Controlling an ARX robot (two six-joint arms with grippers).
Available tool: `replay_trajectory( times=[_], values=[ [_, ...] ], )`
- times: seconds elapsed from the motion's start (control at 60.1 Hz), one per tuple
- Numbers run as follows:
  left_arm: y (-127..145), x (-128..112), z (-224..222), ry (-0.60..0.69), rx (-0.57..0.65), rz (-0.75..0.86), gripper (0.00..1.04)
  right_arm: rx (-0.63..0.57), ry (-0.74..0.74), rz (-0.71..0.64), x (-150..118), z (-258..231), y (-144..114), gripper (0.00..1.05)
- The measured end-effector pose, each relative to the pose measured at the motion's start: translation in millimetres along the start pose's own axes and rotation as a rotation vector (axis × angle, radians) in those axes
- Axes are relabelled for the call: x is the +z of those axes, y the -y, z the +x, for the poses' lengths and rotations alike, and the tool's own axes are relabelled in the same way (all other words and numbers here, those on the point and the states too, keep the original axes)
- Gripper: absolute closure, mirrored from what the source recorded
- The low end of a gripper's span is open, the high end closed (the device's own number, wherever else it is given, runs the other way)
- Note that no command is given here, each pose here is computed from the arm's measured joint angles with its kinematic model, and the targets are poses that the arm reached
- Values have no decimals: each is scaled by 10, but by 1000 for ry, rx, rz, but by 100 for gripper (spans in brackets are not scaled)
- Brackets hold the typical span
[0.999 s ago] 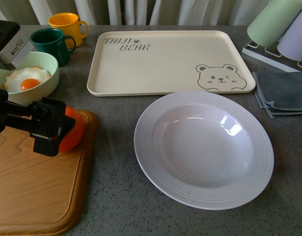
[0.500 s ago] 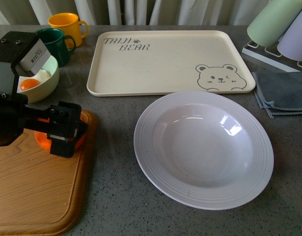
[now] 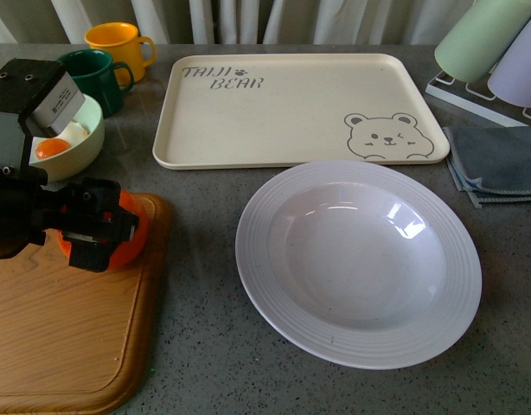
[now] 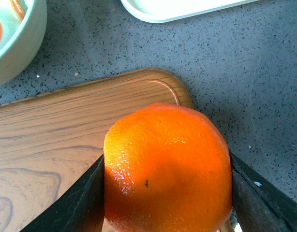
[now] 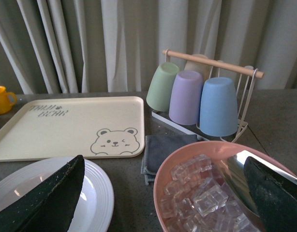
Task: Place orange and plate with both arms
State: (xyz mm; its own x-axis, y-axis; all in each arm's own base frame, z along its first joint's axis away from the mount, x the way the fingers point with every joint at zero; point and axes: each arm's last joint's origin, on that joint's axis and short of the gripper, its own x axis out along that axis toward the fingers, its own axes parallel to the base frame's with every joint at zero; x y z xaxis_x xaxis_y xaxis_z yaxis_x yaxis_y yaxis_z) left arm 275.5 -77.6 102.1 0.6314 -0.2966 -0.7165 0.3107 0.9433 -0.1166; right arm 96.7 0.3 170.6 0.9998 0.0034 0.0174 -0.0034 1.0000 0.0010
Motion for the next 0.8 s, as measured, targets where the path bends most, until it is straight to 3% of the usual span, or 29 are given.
replay_trajectory(
  times=[0.333, 0.799],
  values=[
    [198, 153, -215, 67, -69, 52, 46, 0, 0, 0, 0, 0, 0, 9],
    [1055, 361, 26, 89, -320, 153, 46, 0, 0, 0, 0, 0, 0, 9]
  ],
)
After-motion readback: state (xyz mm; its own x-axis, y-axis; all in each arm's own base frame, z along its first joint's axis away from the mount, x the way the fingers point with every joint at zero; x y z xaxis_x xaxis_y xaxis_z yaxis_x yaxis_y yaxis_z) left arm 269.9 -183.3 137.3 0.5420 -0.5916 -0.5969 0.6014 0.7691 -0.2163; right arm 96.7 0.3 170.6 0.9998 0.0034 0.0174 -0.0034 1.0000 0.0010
